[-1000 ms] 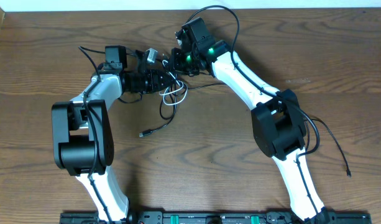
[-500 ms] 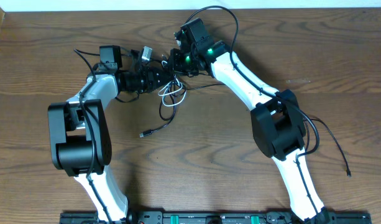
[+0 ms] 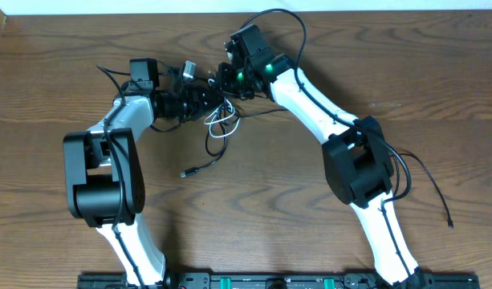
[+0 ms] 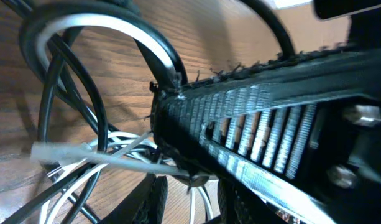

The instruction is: Untangle cables

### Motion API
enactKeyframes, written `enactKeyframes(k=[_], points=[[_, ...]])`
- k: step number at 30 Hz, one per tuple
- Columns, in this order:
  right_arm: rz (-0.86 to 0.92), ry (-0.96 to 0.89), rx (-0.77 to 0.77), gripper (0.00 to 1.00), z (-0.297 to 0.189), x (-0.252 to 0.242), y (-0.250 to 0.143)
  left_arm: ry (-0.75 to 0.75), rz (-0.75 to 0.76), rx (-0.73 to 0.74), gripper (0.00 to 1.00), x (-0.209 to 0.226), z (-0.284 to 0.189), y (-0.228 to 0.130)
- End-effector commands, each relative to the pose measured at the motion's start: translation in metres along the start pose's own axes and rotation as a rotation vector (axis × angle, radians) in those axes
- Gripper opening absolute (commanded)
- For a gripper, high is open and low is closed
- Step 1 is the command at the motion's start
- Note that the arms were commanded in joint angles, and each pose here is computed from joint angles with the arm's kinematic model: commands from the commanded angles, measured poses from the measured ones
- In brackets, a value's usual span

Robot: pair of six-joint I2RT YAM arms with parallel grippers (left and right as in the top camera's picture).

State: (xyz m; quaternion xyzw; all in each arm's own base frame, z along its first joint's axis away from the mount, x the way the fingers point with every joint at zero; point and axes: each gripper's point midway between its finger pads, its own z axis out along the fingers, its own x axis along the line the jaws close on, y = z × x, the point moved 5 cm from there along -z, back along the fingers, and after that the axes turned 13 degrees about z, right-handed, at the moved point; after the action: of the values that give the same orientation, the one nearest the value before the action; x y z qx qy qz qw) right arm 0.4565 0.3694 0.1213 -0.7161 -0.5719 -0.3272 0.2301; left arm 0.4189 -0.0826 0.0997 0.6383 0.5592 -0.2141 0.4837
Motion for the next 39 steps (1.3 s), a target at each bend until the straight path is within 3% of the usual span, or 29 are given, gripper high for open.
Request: enactKeyframes(k=[1, 6, 8, 11, 13, 19, 26, 31, 39], points=[[-0.015, 0.010, 0.056, 0.13, 0.012, 0.010, -0.024, 0.049, -0.004, 0.008, 0.34, -0.003, 0.009, 0.002], [-0.020, 0.011, 0.052, 0.14, 0.012, 0.010, -0.024, 0.122, -0.021, 0.008, 0.34, 0.004, 0.010, 0.001], [-0.069, 0.000, 0.032, 0.22, 0.012, 0.008, -0.020, 0.122, -0.020, 0.008, 0.32, 0.004, 0.010, 0.001], [-0.202, -0.016, 0.016, 0.38, 0.005, -0.001, -0.008, 0.125, -0.026, 0.006, 0.12, 0.006, 0.008, 0.001], [-0.203, -0.026, 0.013, 0.39, 0.002, -0.007, -0.003, 0.125, -0.027, 0.005, 0.08, 0.006, 0.008, 0.001], [-0.191, -0.152, 0.014, 0.37, -0.007, -0.036, 0.004, 0.128, -0.031, 0.000, 0.08, 0.007, 0.006, 0.002], [-0.327, -0.171, 0.018, 0.15, -0.002, -0.033, -0.003, 0.253, -0.057, 0.003, 0.08, 0.023, 0.002, -0.002], [-0.485, -0.173, 0.024, 0.17, 0.003, -0.027, -0.009, 0.260, -0.057, 0.003, 0.08, 0.024, 0.002, -0.001], [-0.557, -0.266, -0.030, 0.22, 0.005, -0.033, -0.006, 0.260, -0.057, 0.003, 0.08, 0.024, 0.002, -0.001]])
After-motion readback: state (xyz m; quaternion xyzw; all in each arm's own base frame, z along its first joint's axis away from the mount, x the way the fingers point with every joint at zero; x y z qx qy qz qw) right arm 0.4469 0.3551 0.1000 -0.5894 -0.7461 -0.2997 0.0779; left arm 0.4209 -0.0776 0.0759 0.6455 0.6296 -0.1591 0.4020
